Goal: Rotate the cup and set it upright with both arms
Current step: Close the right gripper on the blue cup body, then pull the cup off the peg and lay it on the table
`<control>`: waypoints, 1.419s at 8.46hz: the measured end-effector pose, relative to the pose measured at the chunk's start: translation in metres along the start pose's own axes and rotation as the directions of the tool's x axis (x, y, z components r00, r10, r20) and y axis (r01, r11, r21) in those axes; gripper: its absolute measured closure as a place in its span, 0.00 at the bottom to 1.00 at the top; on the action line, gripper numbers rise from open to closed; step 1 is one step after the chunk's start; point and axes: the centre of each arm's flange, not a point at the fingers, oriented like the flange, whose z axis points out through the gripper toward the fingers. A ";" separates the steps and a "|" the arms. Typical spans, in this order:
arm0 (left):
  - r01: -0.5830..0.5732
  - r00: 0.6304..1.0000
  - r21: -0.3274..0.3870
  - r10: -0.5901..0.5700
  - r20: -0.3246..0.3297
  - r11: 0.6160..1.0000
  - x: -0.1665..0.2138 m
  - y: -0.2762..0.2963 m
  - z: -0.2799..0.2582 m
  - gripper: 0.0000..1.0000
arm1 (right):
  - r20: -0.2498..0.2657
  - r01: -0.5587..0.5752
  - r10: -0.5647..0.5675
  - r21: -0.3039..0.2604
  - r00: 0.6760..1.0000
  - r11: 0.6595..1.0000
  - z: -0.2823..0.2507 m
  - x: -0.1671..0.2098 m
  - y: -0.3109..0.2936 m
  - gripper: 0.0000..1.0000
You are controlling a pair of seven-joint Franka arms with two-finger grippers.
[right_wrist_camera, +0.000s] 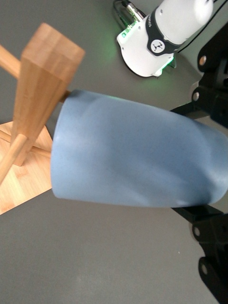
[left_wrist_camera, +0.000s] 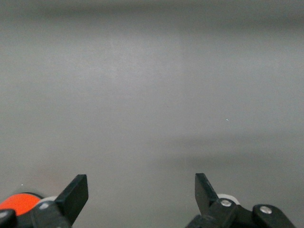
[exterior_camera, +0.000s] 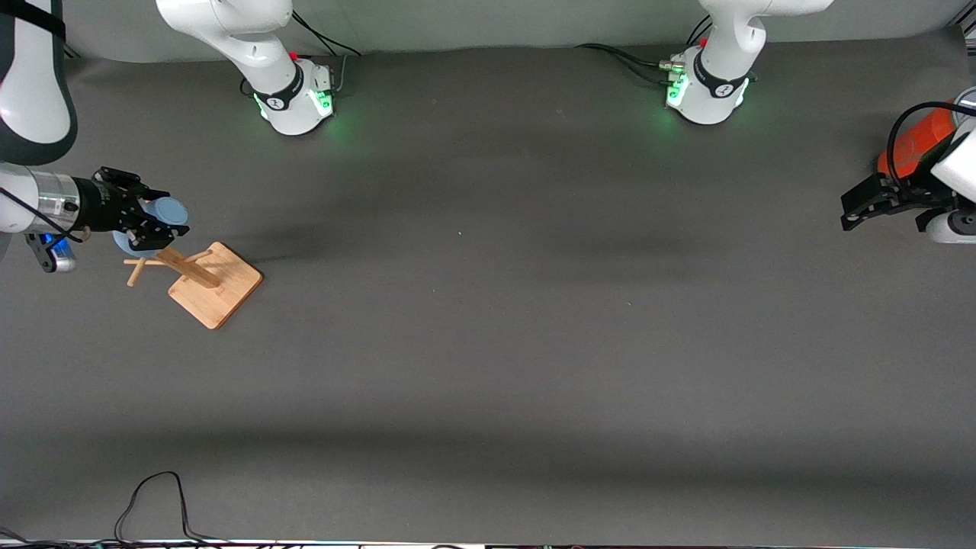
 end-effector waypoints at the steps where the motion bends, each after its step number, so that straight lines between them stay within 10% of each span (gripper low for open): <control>1: 0.000 1.000 0.000 0.000 -0.001 1.000 0.000 0.000 -0.001 0.00 | 0.010 -0.010 0.010 0.006 1.000 1.000 -0.003 -0.002 0.000 0.29; 12: 0.010 1.000 -0.001 -0.010 0.000 1.000 0.000 -0.005 0.000 0.00 | 0.094 -0.084 0.078 0.058 0.992 0.995 -0.033 -0.096 -0.045 0.29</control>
